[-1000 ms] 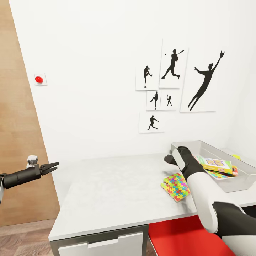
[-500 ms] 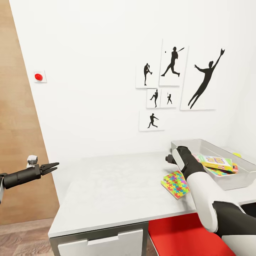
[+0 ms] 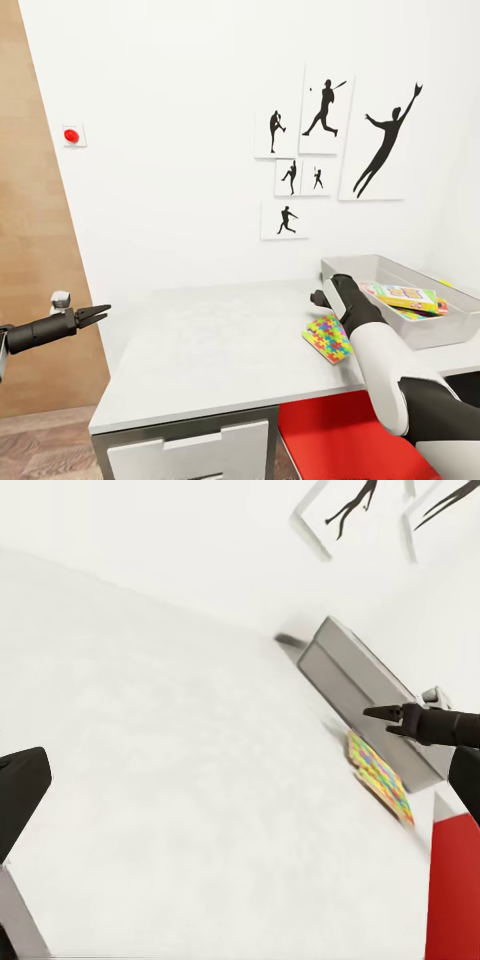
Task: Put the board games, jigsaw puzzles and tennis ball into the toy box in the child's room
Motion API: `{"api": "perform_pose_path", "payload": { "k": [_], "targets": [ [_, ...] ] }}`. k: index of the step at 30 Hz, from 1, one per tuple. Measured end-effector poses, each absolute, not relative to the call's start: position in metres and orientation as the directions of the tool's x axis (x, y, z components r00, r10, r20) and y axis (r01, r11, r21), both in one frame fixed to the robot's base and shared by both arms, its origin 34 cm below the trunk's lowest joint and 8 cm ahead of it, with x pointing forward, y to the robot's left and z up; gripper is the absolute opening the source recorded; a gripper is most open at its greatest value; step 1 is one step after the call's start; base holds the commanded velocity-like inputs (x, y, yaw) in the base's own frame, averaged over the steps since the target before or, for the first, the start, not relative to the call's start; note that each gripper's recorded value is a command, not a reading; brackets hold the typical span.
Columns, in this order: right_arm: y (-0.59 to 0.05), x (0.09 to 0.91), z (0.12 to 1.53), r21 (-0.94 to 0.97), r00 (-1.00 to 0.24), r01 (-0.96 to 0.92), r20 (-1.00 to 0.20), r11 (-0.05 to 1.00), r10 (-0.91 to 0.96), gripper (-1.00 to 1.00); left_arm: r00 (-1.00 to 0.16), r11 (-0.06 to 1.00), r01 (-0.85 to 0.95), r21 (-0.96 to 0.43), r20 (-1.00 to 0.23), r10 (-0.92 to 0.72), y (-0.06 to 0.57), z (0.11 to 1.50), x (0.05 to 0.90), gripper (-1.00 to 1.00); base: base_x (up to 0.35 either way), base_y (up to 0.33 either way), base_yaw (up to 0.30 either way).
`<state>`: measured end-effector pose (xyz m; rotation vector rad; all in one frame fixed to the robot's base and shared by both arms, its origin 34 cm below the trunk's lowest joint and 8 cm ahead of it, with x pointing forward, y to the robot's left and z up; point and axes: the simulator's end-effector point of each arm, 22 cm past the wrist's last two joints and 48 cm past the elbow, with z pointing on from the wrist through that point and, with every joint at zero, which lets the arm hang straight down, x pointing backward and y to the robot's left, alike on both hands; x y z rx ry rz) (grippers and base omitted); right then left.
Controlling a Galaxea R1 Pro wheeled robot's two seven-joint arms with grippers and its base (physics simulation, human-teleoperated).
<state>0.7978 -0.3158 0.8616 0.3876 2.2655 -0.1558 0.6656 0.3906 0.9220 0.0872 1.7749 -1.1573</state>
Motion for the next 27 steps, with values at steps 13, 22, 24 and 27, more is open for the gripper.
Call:
{"api": "perform_pose_path", "payload": {
  "k": [13,22,24,27],
  "targets": [
    [-0.316,0.796,0.848,0.015,-0.621,0.327,-0.75,0.945,0.226,1.0,-0.516,0.546,0.517,-0.659,-0.749,-0.415,0.393,0.909,0.663,1.0,0.0,0.0,0.0],
    [-0.316,0.794,0.839,0.015,-0.622,0.327,-0.75,0.945,0.227,1.0,-0.511,0.564,0.505,-0.653,-0.753,-0.415,0.406,0.902,0.659,1.0,0.0,0.0,0.0],
    [-0.316,0.793,0.835,0.015,-0.621,0.327,-0.75,0.945,0.227,1.0,-0.51,0.565,0.504,-0.653,-0.753,-0.415,0.408,0.898,0.658,1.0,0.0,0.0,0.0],
    [-0.316,0.793,0.832,0.016,-0.621,0.327,-0.75,0.945,0.227,1.0,-0.509,0.568,0.502,-0.652,-0.754,-0.415,0.41,0.895,0.657,1.0,0.0,0.0,0.0]
  ]
}}
